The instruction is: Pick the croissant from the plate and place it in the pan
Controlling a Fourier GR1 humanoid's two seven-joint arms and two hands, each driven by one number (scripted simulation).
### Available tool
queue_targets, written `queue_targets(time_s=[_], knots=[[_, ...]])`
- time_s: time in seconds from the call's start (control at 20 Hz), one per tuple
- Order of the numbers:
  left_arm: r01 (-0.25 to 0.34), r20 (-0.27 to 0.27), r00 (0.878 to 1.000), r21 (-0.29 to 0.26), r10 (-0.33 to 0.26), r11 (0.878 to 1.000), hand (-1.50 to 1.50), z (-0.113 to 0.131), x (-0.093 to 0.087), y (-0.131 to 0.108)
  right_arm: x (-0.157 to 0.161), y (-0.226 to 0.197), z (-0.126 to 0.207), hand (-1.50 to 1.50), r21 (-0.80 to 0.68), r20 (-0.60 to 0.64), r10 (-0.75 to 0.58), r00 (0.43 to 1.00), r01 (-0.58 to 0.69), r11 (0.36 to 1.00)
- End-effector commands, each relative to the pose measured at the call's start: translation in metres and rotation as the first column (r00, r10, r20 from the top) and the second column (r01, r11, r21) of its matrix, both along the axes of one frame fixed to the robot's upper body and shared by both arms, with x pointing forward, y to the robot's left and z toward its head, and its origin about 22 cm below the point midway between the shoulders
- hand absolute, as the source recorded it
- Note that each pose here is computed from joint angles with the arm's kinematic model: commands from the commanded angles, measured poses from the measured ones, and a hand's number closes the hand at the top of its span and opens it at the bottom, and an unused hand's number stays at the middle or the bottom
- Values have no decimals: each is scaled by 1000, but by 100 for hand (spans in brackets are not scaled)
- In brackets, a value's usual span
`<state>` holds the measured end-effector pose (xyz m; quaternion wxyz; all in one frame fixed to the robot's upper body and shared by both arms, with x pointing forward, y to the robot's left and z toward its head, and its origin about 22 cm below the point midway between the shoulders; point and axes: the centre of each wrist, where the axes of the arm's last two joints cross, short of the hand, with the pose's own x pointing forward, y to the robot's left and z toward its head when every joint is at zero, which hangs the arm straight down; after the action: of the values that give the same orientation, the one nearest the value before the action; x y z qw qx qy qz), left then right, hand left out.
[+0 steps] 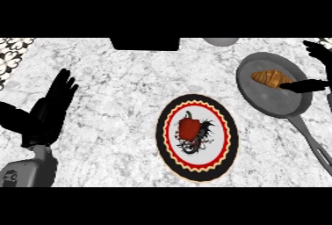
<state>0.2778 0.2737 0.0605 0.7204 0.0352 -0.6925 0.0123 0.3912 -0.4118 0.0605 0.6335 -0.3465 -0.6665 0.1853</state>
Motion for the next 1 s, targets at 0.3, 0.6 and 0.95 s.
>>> queue_targets(time_s=[0.3, 0.6, 0.95], knots=[[-10, -10, 1000, 9, 11, 1000, 0, 14, 4, -3, -72, -106, 16, -150, 370, 149, 11, 989, -66, 927], [-38, 1, 999, -2, 38, 999, 0, -3, 3, -12, -126, -149, 11, -150, 455, 146, 116, 982, -171, 874], [-26, 1, 1000, 12, 26, 1000, 0, -1, 18, -3, -145, -153, -6, -150, 417, 167, 98, 981, -160, 895]])
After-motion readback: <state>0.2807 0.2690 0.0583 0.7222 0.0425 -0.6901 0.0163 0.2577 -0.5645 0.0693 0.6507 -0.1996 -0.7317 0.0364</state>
